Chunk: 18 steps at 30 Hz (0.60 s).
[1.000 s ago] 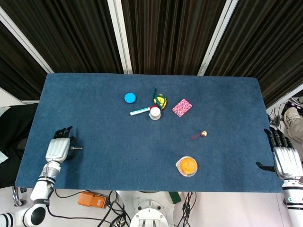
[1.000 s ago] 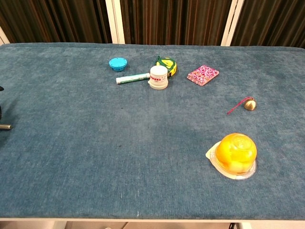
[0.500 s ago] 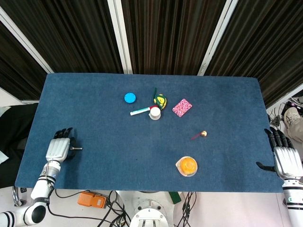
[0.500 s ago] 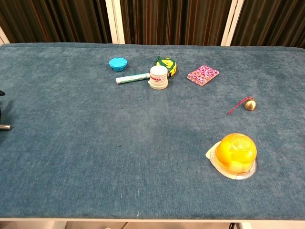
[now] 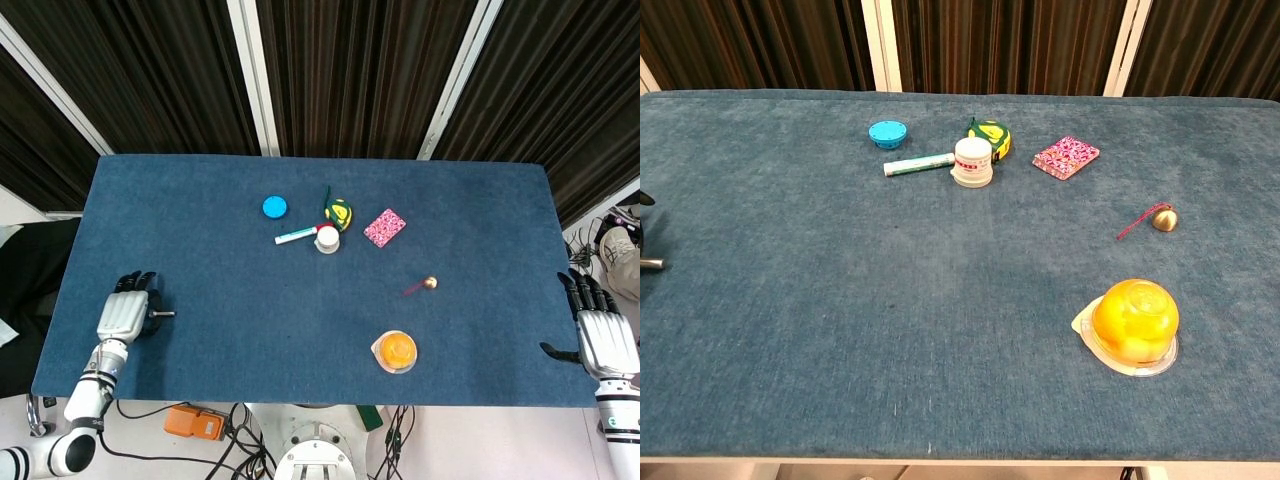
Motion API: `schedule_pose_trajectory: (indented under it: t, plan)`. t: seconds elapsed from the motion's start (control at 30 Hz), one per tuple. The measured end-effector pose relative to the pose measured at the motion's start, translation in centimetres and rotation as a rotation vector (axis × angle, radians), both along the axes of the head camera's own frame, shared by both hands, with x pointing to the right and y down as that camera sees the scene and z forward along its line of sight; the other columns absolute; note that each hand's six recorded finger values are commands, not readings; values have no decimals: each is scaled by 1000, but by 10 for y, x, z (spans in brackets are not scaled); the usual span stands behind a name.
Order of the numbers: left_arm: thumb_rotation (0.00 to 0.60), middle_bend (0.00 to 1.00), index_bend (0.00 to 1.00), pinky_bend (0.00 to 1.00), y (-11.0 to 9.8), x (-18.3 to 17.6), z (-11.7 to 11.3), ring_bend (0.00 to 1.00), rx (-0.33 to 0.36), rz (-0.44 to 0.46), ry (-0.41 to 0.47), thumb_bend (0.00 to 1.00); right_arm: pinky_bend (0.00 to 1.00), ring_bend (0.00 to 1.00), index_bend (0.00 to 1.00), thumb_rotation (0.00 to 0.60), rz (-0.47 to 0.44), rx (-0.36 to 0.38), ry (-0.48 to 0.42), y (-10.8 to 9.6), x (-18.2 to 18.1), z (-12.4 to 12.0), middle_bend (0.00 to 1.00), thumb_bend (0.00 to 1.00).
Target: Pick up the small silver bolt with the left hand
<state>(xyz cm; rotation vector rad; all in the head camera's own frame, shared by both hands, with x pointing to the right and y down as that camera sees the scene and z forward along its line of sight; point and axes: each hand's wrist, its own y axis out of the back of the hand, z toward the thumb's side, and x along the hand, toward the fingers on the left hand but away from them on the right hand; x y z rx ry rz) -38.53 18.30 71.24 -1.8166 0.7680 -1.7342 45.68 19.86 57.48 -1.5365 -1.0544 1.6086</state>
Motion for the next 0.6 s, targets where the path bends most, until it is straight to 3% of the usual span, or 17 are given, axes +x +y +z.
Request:
schedule_pose_trajectory:
  t: [0.33,0.6]
  plan:
    - [600,135,643,68,-11,12,-21,0,17,11,52,492,173,67,59,600,6,1,0,0,0,0,74,161]
    - [600,144,643,68,-54,45,-77,0,97,93,104,492,173,67,59,600,8,1,-4,-1,1,0,74,161]
